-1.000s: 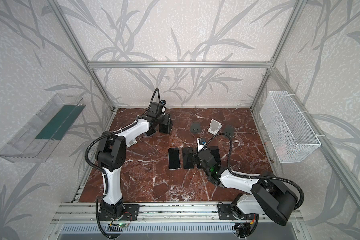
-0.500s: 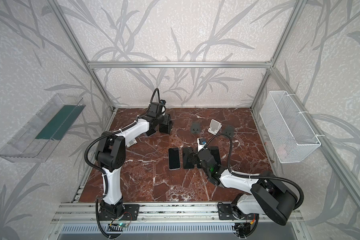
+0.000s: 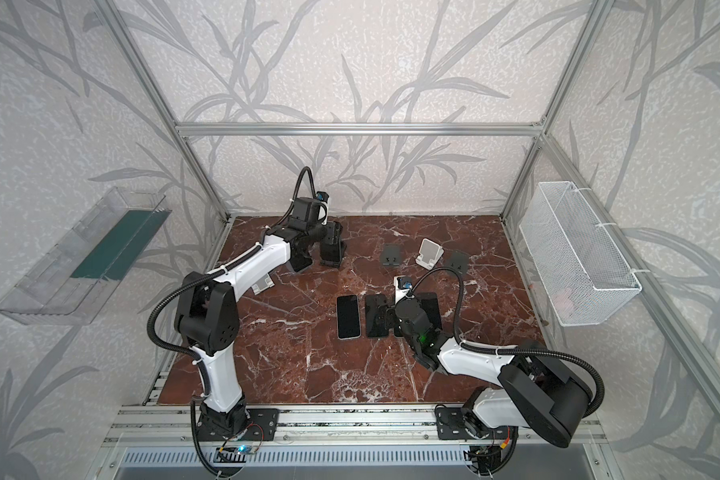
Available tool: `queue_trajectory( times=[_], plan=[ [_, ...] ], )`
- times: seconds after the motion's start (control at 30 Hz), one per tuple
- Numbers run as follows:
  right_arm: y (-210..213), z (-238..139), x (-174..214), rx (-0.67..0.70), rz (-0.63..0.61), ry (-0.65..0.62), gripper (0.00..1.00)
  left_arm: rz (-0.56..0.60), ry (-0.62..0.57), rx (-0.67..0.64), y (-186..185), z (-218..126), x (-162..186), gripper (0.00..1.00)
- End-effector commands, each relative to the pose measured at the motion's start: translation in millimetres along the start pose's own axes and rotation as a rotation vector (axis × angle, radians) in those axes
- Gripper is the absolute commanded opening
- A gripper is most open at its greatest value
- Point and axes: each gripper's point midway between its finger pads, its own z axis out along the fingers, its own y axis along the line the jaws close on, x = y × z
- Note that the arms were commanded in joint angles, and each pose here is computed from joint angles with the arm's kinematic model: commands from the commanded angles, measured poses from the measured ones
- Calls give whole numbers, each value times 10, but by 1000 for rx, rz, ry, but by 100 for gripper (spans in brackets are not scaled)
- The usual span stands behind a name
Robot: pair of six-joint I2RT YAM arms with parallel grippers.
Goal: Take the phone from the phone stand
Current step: 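Lift the teal-edged phone off its black stand toward the robot, then lower the teal-edged phone toward the table beside the phone row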
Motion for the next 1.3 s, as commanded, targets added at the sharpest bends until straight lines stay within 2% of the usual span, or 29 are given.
queue_trajectory(
  times=[0.0,0.17,0.37,0.47,0.67,0.87,1.1,1.27],
  plan=[
    [61,-3,-140,-9,19,-35,90,-40,-80,34,-91,-414,-312,53],
    [91,-56,-163,-41,46,-49,91,-110,-78,22,-73,-719,-218,49],
    [365,-153,-253,-194,41,-111,91,-200,-62,-38,46,-1061,103,48],
    [399,-159,-240,-179,11,-112,91,-221,-75,-51,79,-1249,287,48],
    [345,-141,-220,-146,31,-102,91,-271,-57,-84,157,-1506,625,47],
    [320,-108,-142,-132,38,-70,91,-310,4,-83,134,-1530,998,46],
    [297,-84,-94,-119,51,-53,91,-295,77,-104,76,-1547,1286,46],
    [266,-68,-61,-104,72,-45,91,-324,144,-111,17,-1414,1532,46]
  ],
)
